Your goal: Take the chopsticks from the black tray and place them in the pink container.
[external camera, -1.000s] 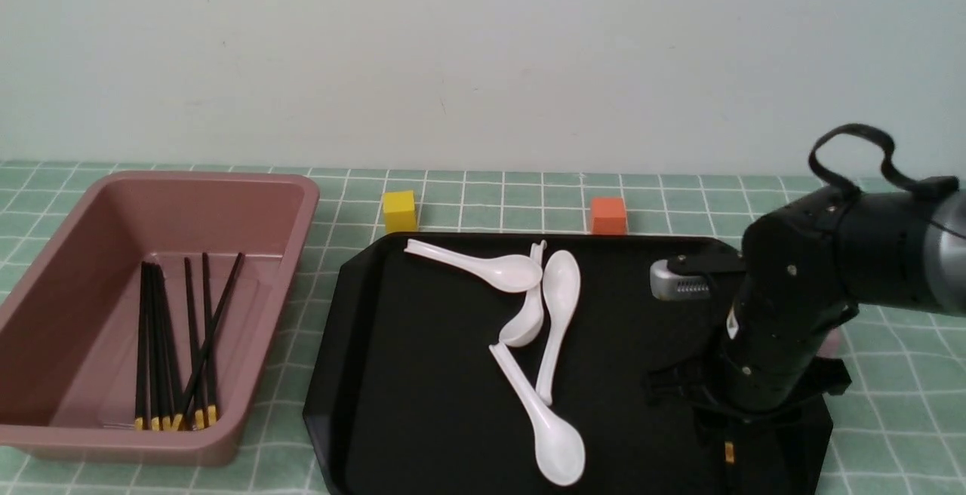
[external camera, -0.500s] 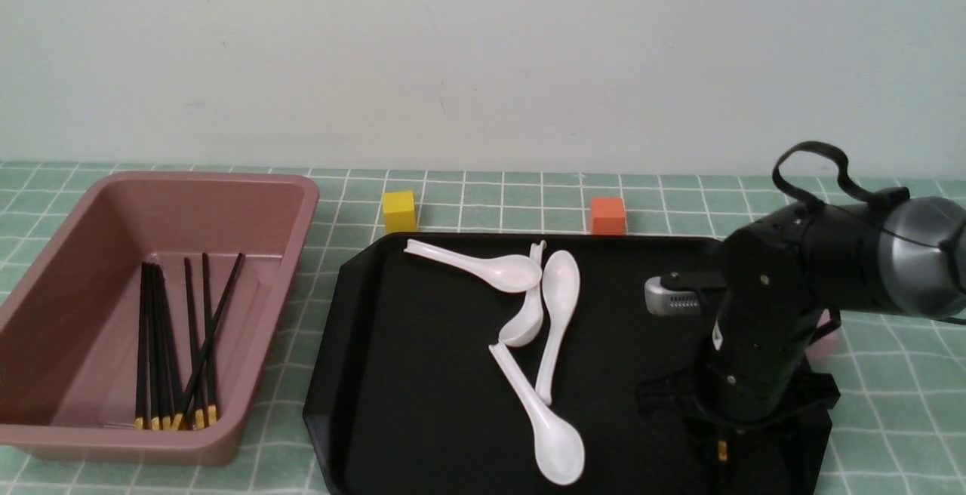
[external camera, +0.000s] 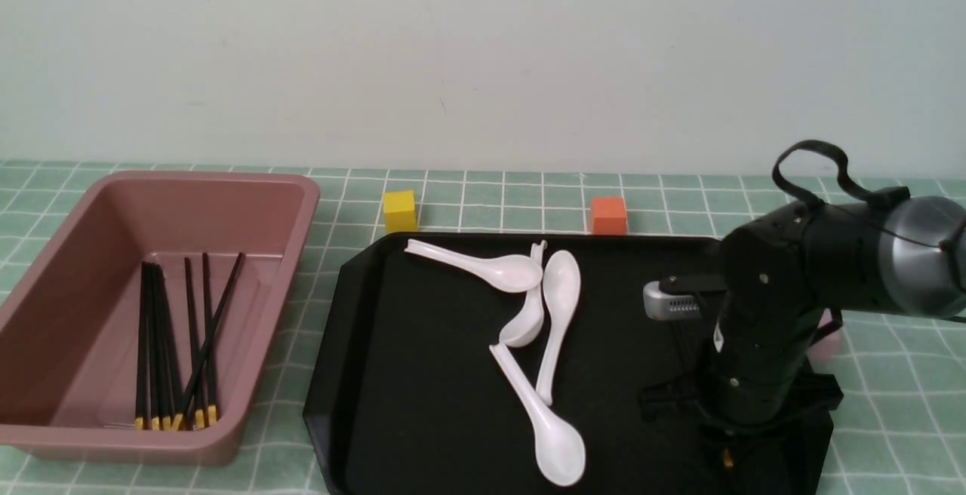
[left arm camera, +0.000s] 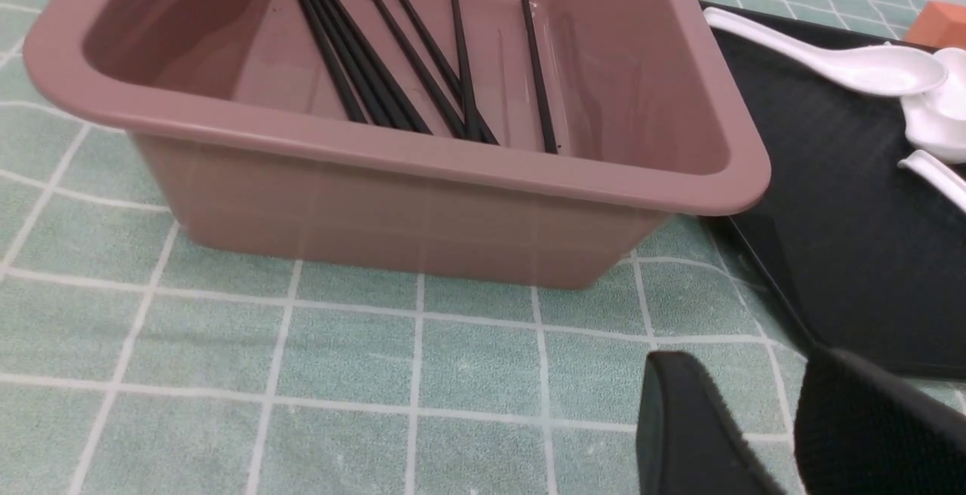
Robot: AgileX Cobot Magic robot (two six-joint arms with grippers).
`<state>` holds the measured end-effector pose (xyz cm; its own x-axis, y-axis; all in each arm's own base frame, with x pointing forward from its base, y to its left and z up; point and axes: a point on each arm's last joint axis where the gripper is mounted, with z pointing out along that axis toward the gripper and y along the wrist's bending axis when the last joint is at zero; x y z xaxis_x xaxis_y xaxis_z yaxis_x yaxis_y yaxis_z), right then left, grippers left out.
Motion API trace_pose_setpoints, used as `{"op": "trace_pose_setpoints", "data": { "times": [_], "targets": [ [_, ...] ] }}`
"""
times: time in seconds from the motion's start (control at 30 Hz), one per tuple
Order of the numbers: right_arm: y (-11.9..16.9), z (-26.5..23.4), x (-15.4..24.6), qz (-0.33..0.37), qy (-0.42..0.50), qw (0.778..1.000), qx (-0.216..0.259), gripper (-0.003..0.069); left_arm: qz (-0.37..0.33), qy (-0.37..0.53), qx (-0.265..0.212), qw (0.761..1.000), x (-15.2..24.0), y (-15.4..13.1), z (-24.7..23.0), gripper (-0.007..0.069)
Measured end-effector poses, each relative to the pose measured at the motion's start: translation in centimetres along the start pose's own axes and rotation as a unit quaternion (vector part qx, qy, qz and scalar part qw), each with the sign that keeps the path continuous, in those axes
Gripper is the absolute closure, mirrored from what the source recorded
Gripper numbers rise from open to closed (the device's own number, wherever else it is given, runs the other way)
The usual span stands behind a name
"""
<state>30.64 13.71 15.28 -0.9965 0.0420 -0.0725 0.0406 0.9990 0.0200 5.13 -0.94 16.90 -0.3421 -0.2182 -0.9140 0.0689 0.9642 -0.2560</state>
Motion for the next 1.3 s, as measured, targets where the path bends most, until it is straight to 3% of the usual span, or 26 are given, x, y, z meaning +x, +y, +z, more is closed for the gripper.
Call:
{"op": "trace_pose_setpoints", "data": {
  "times": [0.13,0.3,0.5,0.57,0.6,0.63,0.83,0.97,1.1,1.3],
  "targets": [
    [-0.1,-3.2,0.2,-0.006,0.003,1.000,-0.003,0.0530,0.000,0.000,0.000,1.000,0.0,0.0,0.0,0.0387],
    [1.2,-9.5,-0.6,-0.002,-0.060,0.996,-0.069,0.0530,0.000,0.000,0.000,1.000,0.0,0.0,0.0,0.0387],
    [7.6,-16.0,-0.6,-0.082,-0.131,0.967,-0.203,0.0530,0.000,0.000,0.000,1.000,0.0,0.0,0.0,0.0387],
    [11.7,-17.7,-0.2,-0.126,-0.154,0.946,-0.255,0.0530,0.000,0.000,0.000,1.000,0.0,0.0,0.0,0.0387],
    [12.4,-17.8,-0.1,-0.132,-0.157,0.943,-0.263,0.0530,0.000,0.000,0.000,1.000,0.0,0.0,0.0,0.0387],
    [15.2,-18.1,0.2,-0.156,-0.168,0.930,-0.289,0.0530,0.000,0.000,0.000,1.000,0.0,0.0,0.0,0.0387],
    [24.3,-15.3,0.6,-0.199,-0.177,0.901,-0.342,0.0530,0.000,0.000,0.000,1.000,0.0,0.0,0.0,0.0387],
    [28.9,-11.9,-0.6,-0.176,-0.206,0.880,-0.391,0.0530,0.000,0.000,0.000,1.000,0.0,0.0,0.0,0.0387],
    [30.7,-9.1,-1.8,-0.136,-0.228,0.867,-0.422,0.0530,0.000,0.000,0.000,1.000,0.0,0.0,0.0,0.0387],
    [31.6,-5.4,-2.5,-0.113,-0.229,0.870,-0.422,0.0518,0.000,0.000,0.000,1.000,0.0,0.0,0.0,0.0387]
  ]
}}
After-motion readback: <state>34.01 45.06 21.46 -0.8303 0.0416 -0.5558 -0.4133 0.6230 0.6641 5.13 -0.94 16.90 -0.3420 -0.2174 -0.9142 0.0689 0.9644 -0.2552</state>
